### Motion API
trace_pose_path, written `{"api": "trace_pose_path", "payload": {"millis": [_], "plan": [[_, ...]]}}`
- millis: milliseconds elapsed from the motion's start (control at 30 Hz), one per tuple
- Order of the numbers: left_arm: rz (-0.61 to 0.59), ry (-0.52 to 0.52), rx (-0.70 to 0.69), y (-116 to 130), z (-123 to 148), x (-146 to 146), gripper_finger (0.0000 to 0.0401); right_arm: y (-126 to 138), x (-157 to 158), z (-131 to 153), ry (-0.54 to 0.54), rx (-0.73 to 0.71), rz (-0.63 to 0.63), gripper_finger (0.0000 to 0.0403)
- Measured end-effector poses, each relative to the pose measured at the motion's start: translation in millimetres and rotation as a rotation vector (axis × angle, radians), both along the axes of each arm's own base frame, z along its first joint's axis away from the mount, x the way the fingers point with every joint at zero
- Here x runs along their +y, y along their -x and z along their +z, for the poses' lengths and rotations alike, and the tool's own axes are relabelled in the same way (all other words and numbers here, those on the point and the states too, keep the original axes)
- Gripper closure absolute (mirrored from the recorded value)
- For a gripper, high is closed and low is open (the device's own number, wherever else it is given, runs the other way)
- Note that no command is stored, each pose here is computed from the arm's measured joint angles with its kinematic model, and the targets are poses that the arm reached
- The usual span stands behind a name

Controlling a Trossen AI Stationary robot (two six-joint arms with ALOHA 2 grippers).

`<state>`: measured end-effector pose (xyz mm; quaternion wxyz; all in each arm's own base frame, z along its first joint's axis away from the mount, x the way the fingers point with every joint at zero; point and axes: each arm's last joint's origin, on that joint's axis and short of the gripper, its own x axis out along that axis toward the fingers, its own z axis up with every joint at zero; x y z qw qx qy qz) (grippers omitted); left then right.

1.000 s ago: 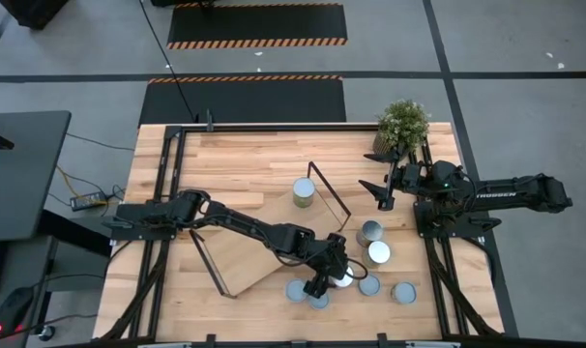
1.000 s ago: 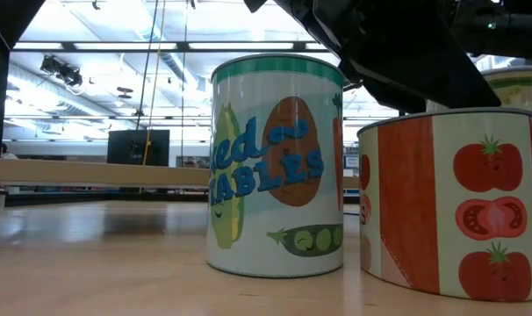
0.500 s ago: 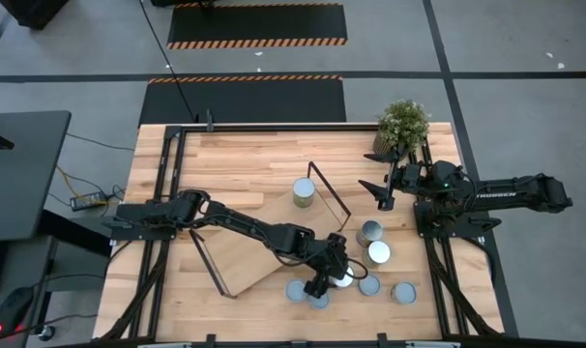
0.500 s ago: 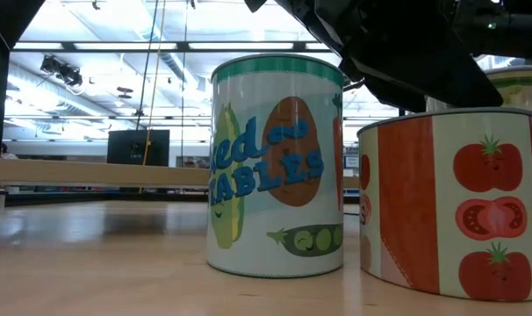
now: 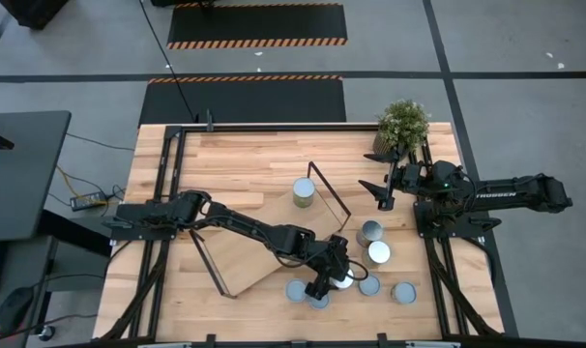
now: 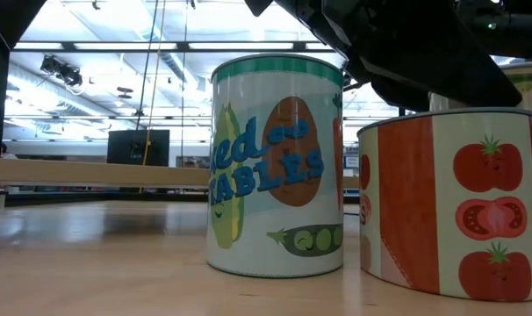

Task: Pick and place cans onto a shelf
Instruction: Put the bottom left big can on the shelf

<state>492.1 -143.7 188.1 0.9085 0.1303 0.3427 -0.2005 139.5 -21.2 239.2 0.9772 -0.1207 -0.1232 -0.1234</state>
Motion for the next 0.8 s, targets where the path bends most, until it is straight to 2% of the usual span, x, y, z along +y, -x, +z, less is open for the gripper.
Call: {"api": "trace_pose_path", "payload": {"millis": [167,433,600,700,800], "plan": [[0.007,0.006,0.002,-0.1,-0.1,0.0,0.0047,0.0,0.0,0.0,0.0,0.0,0.0,0.0054],[0.013,0.01,0.005,-0.2,-0.3,0.8,0.0082,0.0,0.0,-0.1,0.0,0.0,0.0,0.0054],[0.015,0.006,0.022,1.5,0.7,1.5,0.0077,0.0,0.0,0.0,0.0,0.0,0.0,0.0054],[0.018,-0.003,0.04,6.3,9.0,4.2,0.0077,0.0,0.0,-0.1,0.0,0.0,0.0,0.0054],[0.046,-0.017,0.024,11.9,29.8,11.9,0.0079,-0.1,0.0,-0.4,0.0,0.003,0.0,0.0054]]}}
